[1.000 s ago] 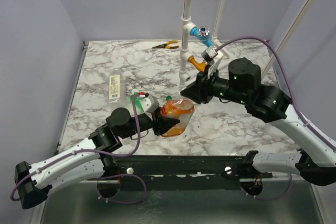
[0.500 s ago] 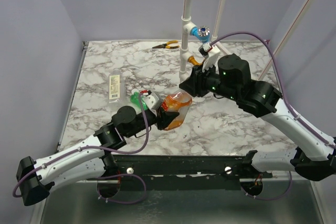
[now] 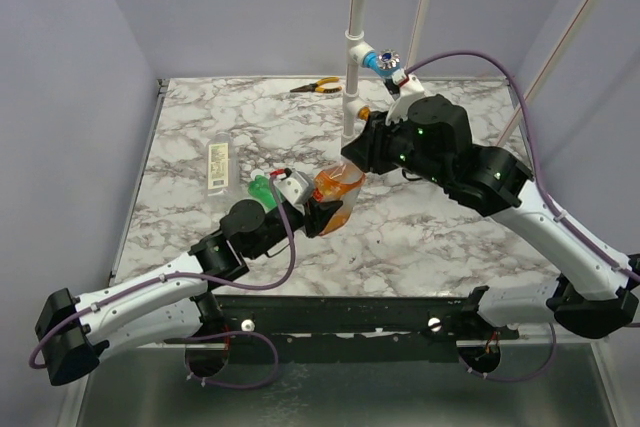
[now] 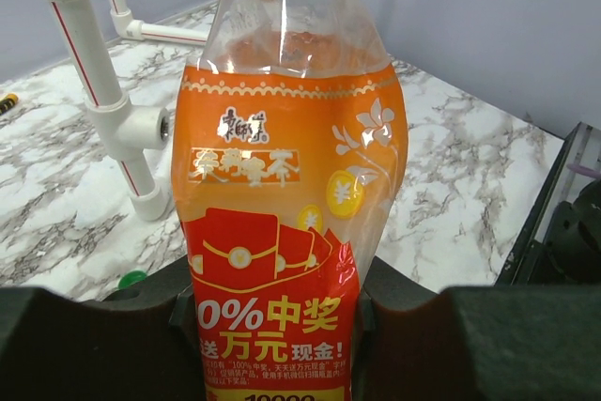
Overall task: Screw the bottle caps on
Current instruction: Screw the bottle cap onto the plastic bottle.
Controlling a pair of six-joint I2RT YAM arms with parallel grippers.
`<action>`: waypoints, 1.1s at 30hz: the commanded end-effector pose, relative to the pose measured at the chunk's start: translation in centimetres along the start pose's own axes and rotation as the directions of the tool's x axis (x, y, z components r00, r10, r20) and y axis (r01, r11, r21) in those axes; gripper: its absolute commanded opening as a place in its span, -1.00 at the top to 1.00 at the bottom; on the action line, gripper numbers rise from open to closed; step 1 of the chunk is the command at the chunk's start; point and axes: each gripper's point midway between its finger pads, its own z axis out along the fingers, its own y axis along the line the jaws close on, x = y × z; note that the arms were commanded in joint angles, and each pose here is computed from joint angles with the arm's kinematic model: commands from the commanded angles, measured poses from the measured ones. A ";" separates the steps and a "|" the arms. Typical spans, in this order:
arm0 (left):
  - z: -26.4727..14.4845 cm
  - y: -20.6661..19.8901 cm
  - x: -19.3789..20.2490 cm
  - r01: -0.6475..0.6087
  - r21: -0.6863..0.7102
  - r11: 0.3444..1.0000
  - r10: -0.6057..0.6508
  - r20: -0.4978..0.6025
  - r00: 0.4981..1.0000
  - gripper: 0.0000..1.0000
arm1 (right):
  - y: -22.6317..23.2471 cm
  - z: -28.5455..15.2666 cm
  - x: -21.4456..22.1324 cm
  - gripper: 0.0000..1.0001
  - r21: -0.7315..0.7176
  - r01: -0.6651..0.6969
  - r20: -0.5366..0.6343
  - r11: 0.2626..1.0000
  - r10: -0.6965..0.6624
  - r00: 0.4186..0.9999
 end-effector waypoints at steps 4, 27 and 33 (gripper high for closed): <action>0.2 -0.1 -8.5 -0.007 -0.017 1.000 0.012 0.291 0.957 1.00 | -0.7 0.9 4.7 0.83 0.068 -0.031 -0.188 0.997 0.043 0.981; 0.2 0.9 -7.2 -0.017 -0.073 0.997 0.036 0.275 0.961 1.00 | -1.5 4.5 5.5 0.81 0.214 -0.052 -0.232 0.975 0.102 0.967; 0.1 0.5 -6.6 -0.009 -0.047 0.999 0.021 0.267 0.963 1.00 | -1.7 4.3 5.6 0.72 0.223 -0.058 -0.219 0.973 0.108 0.970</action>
